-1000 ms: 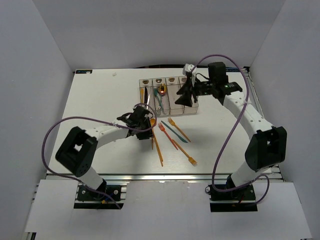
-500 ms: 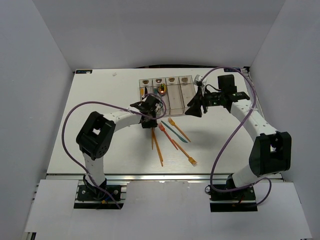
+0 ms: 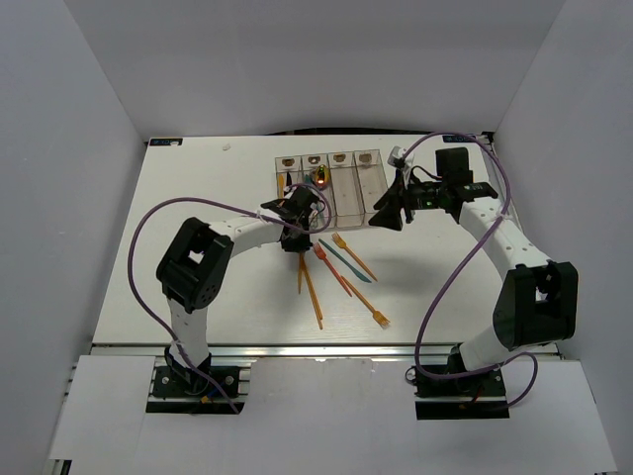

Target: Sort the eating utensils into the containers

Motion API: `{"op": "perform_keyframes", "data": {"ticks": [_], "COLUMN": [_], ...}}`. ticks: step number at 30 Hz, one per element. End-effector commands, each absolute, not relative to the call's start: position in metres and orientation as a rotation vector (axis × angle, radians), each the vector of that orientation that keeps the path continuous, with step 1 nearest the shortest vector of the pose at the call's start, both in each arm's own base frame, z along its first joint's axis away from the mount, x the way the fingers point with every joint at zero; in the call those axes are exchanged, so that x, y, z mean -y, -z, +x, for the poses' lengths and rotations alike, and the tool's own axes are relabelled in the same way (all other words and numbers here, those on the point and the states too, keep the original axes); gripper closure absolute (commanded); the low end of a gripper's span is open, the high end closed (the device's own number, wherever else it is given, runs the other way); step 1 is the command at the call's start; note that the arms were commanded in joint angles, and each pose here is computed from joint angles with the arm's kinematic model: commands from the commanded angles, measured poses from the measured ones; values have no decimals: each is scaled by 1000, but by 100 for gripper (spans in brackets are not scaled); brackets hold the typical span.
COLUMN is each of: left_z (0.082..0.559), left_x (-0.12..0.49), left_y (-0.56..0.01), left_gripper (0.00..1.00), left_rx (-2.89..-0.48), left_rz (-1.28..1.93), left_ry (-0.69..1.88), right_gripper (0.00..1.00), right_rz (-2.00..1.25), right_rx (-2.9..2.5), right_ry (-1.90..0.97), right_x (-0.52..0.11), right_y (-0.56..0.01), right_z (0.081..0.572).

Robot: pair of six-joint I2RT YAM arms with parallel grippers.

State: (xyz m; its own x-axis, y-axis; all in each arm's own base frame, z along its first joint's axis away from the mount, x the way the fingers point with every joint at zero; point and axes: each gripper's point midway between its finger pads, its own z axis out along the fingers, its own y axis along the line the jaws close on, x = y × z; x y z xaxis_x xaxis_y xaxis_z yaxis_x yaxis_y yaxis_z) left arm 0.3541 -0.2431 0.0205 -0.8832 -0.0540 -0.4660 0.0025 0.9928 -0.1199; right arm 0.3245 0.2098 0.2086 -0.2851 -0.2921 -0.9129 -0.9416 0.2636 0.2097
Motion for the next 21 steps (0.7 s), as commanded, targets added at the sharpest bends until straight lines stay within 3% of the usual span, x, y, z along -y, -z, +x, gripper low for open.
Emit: {"op": "perform_keyframes", "data": {"ticks": [1,5,13,21], "left_z": [357,355,362,365], "left_x": [245,243,241,240], "left_y": [-25,-23,-38,-78], "left_gripper": [70,73,97,100], "left_rx": [-2638,-2642,-2599,-2523], "left_rz": [-19,-17,-17,-29], "left_ry": [155,143,134,177], "right_gripper": [36,36,36,35], "right_rz": [-1129,-1116,-1104,-1091], "right_rx": [-1702,-1711,-1716,-1727], "right_ry": [-1048,-1050,-1047,-1044], "right_x": [-210,-207,-204,-200], "right_y": [-217,-215,-215,-213], "right_z": [325,326,328,327]}}
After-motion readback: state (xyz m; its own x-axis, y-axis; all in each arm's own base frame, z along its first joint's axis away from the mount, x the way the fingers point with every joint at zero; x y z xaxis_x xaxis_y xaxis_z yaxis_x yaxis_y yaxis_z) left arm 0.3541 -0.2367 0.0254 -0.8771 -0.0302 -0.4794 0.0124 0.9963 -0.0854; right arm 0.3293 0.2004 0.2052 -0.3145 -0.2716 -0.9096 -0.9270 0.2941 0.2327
